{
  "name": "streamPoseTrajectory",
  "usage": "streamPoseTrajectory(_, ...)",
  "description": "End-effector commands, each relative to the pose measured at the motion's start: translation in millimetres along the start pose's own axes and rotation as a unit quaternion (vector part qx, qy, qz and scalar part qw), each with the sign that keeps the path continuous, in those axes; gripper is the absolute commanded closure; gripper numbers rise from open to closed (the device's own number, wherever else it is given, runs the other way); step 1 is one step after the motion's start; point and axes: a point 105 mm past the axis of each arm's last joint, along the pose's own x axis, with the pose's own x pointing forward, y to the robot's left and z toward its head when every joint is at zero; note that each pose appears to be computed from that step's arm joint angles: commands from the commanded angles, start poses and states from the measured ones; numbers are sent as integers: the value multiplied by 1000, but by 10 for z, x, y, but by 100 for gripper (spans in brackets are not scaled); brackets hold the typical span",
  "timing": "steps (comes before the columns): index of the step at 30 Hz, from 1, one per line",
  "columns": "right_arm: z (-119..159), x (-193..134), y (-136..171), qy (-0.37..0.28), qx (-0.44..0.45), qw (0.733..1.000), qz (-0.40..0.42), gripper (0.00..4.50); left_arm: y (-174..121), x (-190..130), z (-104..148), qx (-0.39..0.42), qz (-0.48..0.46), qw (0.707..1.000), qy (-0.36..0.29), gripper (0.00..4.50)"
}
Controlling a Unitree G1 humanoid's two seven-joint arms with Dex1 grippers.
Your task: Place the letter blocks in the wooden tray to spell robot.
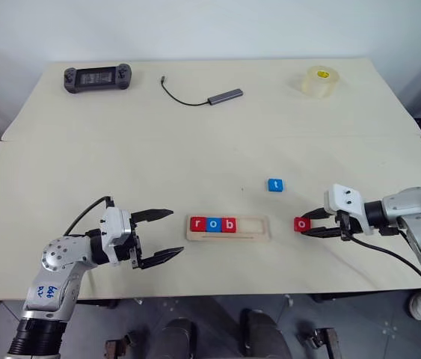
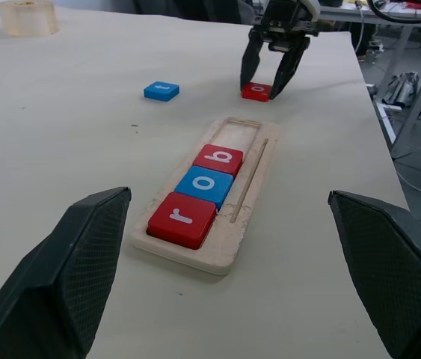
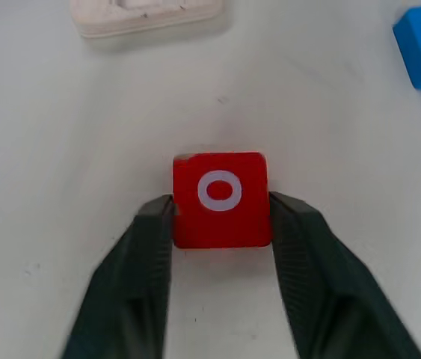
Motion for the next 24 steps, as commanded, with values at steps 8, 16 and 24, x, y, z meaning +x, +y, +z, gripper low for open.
streamPoseTrajectory(8, 830, 93, 140, -75, -30, 995, 51, 304, -7, -1, 111, 24, -4, 1000, -10, 0)
streamPoseTrajectory(16, 1010, 645, 218, -38, -29, 998, 45, 304, -54, 44, 122, 22, -9, 1000, -15, 0)
streamPoseTrajectory(24, 943, 733, 209, -16, -27, 999, 42, 304, -60, 22, 123, 22, 4, 1000, -14, 0)
